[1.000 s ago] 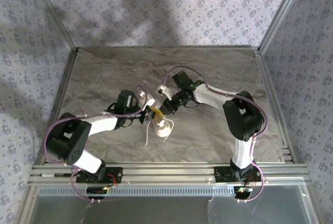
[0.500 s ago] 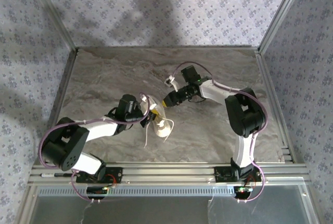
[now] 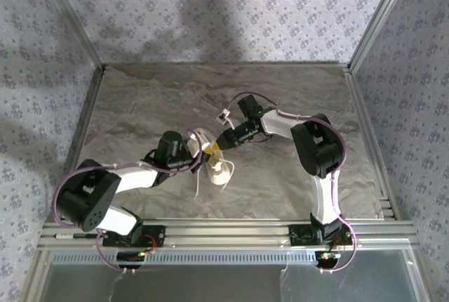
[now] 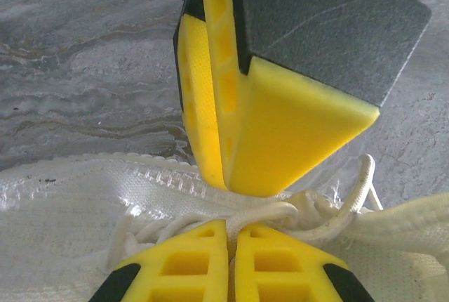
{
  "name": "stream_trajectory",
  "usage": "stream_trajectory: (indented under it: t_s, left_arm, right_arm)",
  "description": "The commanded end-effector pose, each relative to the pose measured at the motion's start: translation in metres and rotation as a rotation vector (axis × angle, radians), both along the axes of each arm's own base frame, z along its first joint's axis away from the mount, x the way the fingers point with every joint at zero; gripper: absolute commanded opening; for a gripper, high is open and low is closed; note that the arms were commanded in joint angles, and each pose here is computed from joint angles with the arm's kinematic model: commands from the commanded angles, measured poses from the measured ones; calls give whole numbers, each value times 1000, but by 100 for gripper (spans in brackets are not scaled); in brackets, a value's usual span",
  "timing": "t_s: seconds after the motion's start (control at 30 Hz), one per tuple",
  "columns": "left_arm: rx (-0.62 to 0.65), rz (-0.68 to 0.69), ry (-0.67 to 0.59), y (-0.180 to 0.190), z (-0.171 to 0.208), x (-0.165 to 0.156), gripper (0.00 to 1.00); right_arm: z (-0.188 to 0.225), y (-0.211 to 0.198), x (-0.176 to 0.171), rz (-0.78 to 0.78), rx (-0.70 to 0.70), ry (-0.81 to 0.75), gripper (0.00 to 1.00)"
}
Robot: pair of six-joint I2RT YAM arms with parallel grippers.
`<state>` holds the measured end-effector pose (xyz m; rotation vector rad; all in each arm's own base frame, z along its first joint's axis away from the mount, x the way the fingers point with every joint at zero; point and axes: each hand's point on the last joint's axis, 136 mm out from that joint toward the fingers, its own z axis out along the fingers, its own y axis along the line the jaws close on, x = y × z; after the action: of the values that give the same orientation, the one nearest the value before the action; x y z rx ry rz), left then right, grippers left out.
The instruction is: Tie the shoes
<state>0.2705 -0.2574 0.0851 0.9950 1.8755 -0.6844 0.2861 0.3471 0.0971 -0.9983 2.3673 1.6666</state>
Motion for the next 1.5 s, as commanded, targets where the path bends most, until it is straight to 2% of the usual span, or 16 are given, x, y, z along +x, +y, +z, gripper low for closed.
stream_trajectory:
  t_s: [0.0, 0.2, 0.43, 0.73, 0.87, 1.17, 1.47]
  left_arm:
    - [-27, -27, -63, -7, 9, 2, 0]
    - [-38, -39, -71, -11, 9, 2, 0]
    - [-28, -46, -88, -10, 9, 1, 0]
    - [-18, -42, -103, -7, 9, 0, 0]
    - [-19, -47, -104, -8, 9, -2, 0]
    - [-23, -43, -123, -8, 11, 0, 0]
    - [-31, -36, -146, -8, 15, 3, 0]
  right_arm:
    - [5, 0, -8, 27, 26, 73, 25]
    - [2, -3, -9, 28, 27, 101, 24]
    - [-3, -11, 3, -30, -23, 77, 12]
    - [-5, -23, 28, -154, -32, 56, 20]
    - [-3, -17, 25, -139, -17, 60, 24]
    - [-8, -4, 9, -68, 20, 113, 21]
    - [-7, -1, 5, -41, 44, 147, 22]
